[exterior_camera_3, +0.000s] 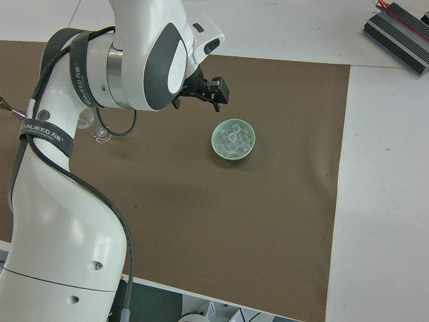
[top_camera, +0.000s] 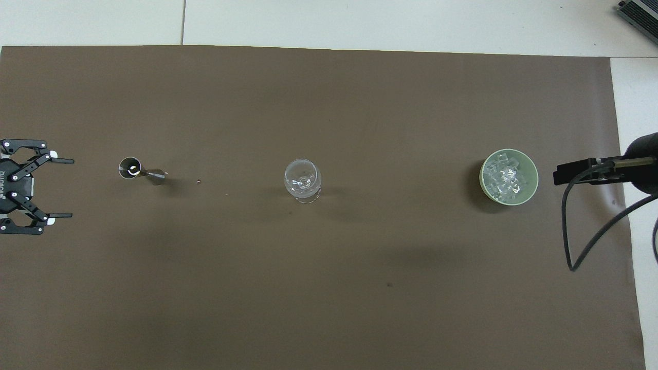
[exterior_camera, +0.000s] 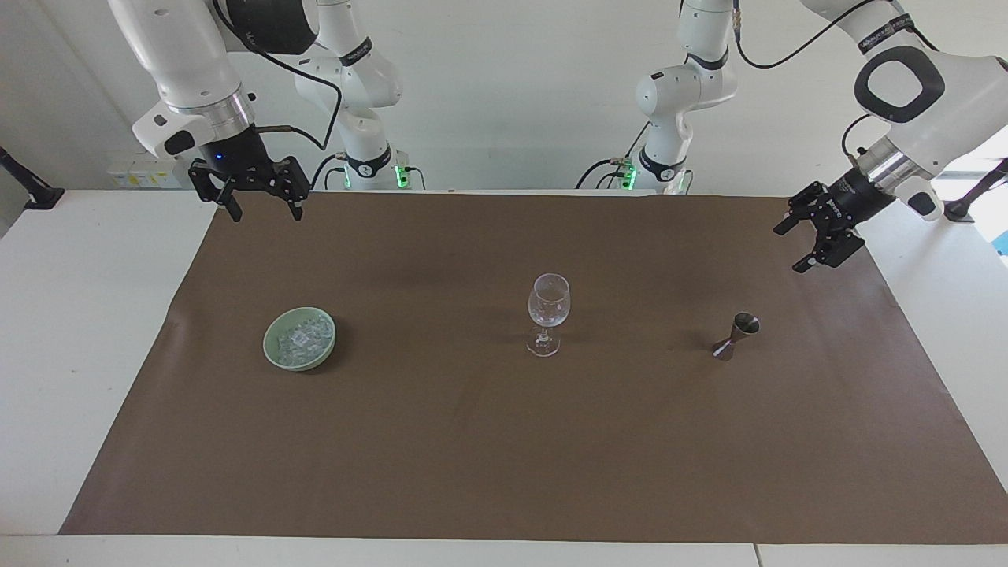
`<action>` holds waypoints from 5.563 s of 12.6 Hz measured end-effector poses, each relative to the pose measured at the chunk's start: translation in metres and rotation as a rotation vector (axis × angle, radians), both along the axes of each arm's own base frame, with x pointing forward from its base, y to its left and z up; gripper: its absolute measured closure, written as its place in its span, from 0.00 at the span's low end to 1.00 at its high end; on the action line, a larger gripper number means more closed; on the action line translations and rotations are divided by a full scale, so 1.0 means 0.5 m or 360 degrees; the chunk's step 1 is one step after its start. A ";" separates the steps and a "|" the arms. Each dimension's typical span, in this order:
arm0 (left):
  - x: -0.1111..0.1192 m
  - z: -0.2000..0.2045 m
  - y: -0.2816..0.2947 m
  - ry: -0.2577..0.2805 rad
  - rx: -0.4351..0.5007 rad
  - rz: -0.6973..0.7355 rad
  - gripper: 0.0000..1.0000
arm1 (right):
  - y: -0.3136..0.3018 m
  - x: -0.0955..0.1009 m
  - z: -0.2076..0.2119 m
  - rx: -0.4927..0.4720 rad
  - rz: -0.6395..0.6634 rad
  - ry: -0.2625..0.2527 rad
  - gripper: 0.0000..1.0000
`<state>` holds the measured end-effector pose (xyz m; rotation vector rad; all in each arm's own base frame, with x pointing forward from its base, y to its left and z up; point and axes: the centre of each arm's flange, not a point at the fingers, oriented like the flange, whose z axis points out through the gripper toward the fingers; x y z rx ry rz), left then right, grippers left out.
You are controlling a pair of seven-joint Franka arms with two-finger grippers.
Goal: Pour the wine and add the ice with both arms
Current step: 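Open the left gripper and move it toward the silver jigger, then grasp the silver jigger with the left gripper and lift it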
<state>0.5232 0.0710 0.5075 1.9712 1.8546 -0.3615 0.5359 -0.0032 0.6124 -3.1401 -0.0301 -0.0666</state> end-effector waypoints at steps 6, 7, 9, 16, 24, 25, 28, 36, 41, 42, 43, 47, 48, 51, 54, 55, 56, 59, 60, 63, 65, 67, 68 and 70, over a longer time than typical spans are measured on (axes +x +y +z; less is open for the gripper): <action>-0.026 -0.105 0.054 0.0040 -0.0245 0.0382 0.00 | 0.000 0.000 0.000 0.0000 0.0000 0.0000 0.00; -0.033 -0.120 0.068 0.0046 -0.0291 0.0447 0.00 | 0.000 0.000 0.000 0.0000 0.0000 0.0000 0.00; -0.050 -0.160 0.093 0.0053 -0.0380 0.0595 0.00 | 0.000 0.000 0.000 0.0000 0.0000 0.0000 0.00; -0.095 -0.273 0.092 0.0088 -0.0638 0.0944 0.00 | 0.000 0.000 0.000 0.0000 0.0000 0.0000 0.00; -0.098 -0.421 0.077 -0.0003 -0.0889 0.0958 0.00 | 0.000 0.000 0.000 0.0000 0.0000 0.0000 0.00; -0.098 -0.430 0.076 -0.0026 -0.0905 0.0956 0.00 | 0.000 0.000 0.000 0.0000 0.0000 0.0000 0.00; -0.089 -0.461 0.056 -0.0081 -0.0983 0.0996 0.00 | 0.000 0.000 0.000 0.0000 0.0000 0.0000 0.00; -0.070 -0.510 -0.030 -0.0095 -0.1045 0.1173 0.00 | 0.000 0.000 0.000 0.0000 0.0000 0.0000 0.00; -0.071 -0.529 -0.022 -0.0144 -0.1061 0.1244 0.00 | 0.000 0.000 0.000 0.0000 0.0000 0.0000 0.00; -0.070 -0.529 -0.021 -0.0152 -0.1077 0.1270 0.00 | 0.000 0.000 0.000 0.0000 0.0000 0.0000 0.00; -0.069 -0.529 -0.021 -0.0160 -0.1090 0.1290 0.00 | 0.000 0.000 0.000 0.0000 0.0000 0.0000 0.00; -0.066 -0.527 -0.022 -0.0211 -0.1117 0.1319 0.05 | 0.000 0.000 0.000 0.0000 0.0000 0.0000 0.00; -0.065 -0.526 -0.027 -0.0226 -0.1120 0.1314 0.10 | 0.000 0.000 0.000 0.0000 0.0000 0.0000 0.00; -0.064 -0.526 -0.032 -0.0234 -0.1123 0.1309 0.20 | 0.000 0.000 0.000 0.0000 0.0000 0.0000 0.00; -0.064 -0.526 -0.031 -0.0238 -0.1121 0.1307 0.32 | 0.000 0.000 0.000 0.0000 0.0000 0.0000 0.00; -0.064 -0.526 -0.029 -0.0239 -0.1120 0.1310 0.32 | 0.000 0.000 0.000 0.0000 0.0000 0.0000 0.00; -0.064 -0.526 -0.028 -0.0240 -0.1120 0.1312 0.34 | 0.000 0.000 0.000 0.0000 0.0000 0.0000 0.00; -0.065 -0.526 -0.024 -0.0243 -0.1119 0.1318 0.38 | 0.000 0.000 0.000 0.0000 0.0000 0.0000 0.00; -0.065 -0.526 -0.023 -0.0244 -0.1119 0.1319 0.43 | 0.000 0.000 0.000 0.0000 0.0000 0.0000 0.00; -0.065 -0.526 -0.022 -0.0245 -0.1119 0.1320 0.54 | 0.000 0.000 0.000 0.0000 0.0000 0.0000 0.00; -0.065 -0.526 -0.022 -0.0246 -0.1118 0.1320 0.62 | 0.000 0.000 0.000 0.0000 0.0000 0.0000 0.00; -0.065 -0.526 -0.021 -0.0247 -0.1117 0.1321 0.71 | 0.000 0.000 0.000 0.0000 0.0000 0.0000 0.00; -0.065 -0.526 -0.021 -0.0247 -0.1117 0.1322 0.71 | 0.000 0.000 0.000 0.0000 0.0000 0.0000 0.00; -0.064 -0.526 -0.020 -0.0250 -0.1112 0.1323 0.78 | 0.000 0.000 0.000 0.0000 0.0000 0.0000 0.00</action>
